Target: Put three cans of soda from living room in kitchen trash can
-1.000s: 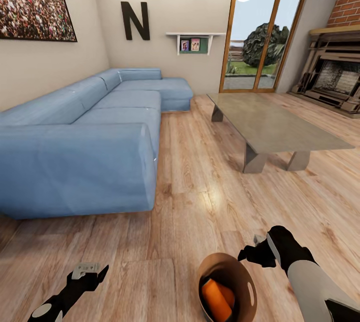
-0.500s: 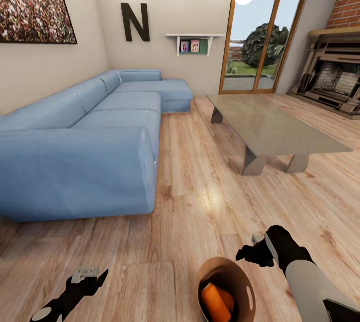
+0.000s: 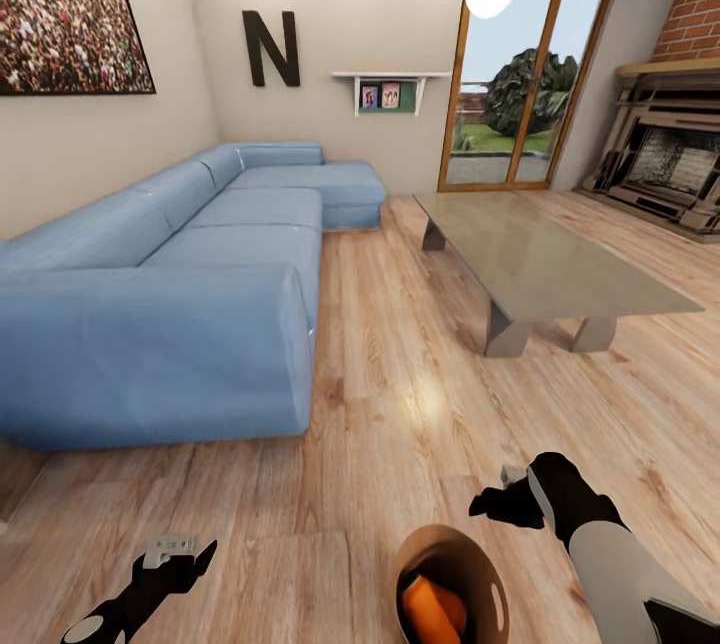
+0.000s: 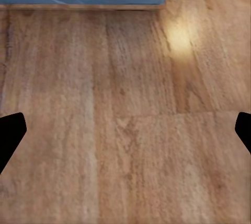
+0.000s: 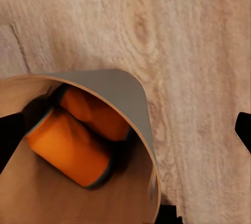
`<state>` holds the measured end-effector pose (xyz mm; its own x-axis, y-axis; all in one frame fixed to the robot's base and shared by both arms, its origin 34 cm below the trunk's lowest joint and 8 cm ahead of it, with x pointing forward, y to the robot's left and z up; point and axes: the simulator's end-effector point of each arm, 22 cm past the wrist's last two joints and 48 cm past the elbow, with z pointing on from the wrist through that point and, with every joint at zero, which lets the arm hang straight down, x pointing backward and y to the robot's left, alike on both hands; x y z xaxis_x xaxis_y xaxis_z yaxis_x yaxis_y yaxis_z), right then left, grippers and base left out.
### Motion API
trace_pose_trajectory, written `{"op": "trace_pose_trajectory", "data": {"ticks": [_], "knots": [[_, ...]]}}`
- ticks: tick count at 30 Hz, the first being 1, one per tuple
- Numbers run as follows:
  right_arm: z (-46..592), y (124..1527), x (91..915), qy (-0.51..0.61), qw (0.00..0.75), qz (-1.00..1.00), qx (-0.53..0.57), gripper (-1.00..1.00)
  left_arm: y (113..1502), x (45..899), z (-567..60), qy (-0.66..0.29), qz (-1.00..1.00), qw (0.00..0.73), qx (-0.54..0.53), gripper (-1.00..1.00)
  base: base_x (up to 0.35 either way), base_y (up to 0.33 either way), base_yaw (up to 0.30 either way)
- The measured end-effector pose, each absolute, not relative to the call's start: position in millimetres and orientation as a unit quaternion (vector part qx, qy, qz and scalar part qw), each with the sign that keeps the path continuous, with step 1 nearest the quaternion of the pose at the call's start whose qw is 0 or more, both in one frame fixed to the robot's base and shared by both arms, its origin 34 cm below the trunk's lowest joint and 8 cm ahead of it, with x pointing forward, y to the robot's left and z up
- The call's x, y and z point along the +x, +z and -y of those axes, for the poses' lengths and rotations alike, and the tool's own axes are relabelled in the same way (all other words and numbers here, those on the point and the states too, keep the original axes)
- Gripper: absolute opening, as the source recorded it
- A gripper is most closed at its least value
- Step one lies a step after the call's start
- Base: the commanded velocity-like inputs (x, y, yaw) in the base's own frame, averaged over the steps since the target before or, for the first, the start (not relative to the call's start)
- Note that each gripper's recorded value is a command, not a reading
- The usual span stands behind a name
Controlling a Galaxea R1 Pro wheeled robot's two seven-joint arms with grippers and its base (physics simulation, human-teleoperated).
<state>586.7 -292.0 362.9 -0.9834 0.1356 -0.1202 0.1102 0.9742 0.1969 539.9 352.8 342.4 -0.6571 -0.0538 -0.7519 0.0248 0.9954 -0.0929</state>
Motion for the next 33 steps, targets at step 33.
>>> {"op": "trace_pose_trajectory", "data": {"ticks": [33], "knots": [[301.9, 450.5, 670.0, 0.072, 0.268, -0.961, 0.005, 1.0, 412.7, 554.4, -352.7, -0.048, -0.91, 0.412, -0.009, 1.0, 0.0, 0.0, 0.0]]}}
